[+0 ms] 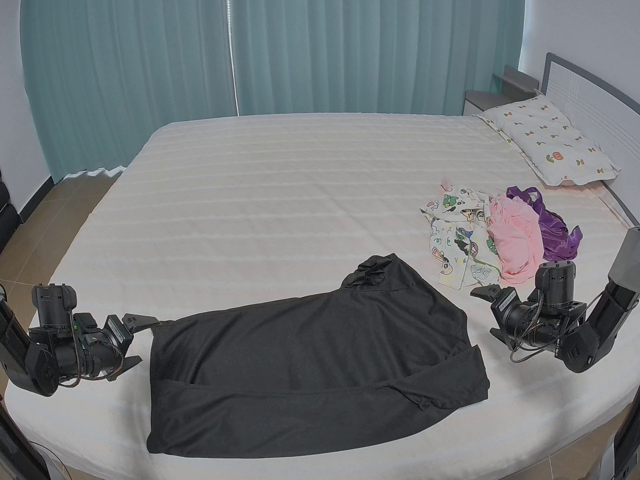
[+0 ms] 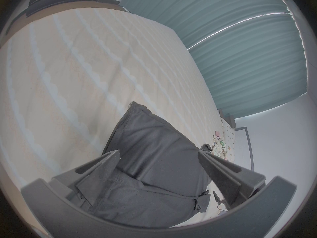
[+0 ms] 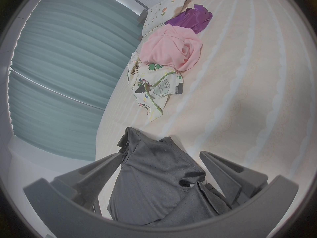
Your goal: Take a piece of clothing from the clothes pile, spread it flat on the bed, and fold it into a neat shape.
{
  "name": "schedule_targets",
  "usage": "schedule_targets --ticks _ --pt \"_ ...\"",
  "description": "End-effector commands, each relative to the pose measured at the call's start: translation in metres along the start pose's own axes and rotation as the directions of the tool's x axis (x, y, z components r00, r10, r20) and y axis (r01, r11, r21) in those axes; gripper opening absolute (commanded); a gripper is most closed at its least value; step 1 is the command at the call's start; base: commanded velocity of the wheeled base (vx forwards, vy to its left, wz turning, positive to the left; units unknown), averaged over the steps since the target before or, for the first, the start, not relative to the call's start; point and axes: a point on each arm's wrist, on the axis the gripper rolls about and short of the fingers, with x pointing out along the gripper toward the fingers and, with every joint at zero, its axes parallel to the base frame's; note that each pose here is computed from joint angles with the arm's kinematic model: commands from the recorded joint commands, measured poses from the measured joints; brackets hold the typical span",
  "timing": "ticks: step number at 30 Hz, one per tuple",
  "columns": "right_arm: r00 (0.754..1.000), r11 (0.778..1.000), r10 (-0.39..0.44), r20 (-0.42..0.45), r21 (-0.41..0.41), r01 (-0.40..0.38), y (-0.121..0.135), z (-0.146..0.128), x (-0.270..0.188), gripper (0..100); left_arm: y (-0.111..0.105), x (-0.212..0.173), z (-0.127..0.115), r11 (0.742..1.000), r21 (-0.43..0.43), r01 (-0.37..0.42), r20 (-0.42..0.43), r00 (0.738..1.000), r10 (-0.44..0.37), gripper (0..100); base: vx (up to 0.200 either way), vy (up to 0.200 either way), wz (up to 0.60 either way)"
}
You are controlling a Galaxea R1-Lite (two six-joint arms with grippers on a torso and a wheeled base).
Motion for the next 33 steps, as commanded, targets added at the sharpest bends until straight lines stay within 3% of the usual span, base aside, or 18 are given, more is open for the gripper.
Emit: schedule_targets --ticks 1,8,15,20,26,33 --pt "1.0 1.0 -0.001 -0.004 -0.002 0.001 0.0 -0.001 0.0 100 -0.006 0.011 0.014 1.0 0.016 0.008 0.038 0.999 -0.008 100 0.0 0.0 0.0" --pt "1.0 1.0 -0.002 -0.006 -0.002 0.002 0.0 -0.002 0.0 100 -0.005 0.048 0.039 0.998 0.026 -0.052 0.116 0.992 0.048 100 0.0 0.0 0.0" --pt "1.0 1.0 -0.002 -0.005 -0.002 0.002 0.0 -0.001 0.0 100 -0.008 0.083 0.043 0.997 0.056 -0.052 0.097 0.994 0.046 100 0.0 0.0 0.0" --pt "1.0 1.0 -0.004 -0.008 -0.002 0.004 -0.001 -0.002 0.001 100 -0.005 0.09 0.041 0.993 0.092 -0.074 0.098 0.993 0.065 100 0.0 0.0 0.0" --pt "1.0 1.0 -0.004 -0.011 -0.004 0.004 -0.001 -0.003 0.001 100 -0.007 0.091 0.044 0.98 0.119 -0.162 0.198 0.971 0.136 100 0.0 0.0 0.0" --pt "1.0 1.0 -0.01 -0.014 -0.004 0.01 -0.002 -0.004 0.002 100 -0.005 0.094 0.037 0.976 0.136 -0.172 0.173 0.974 0.147 100 0.0 0.0 0.0"
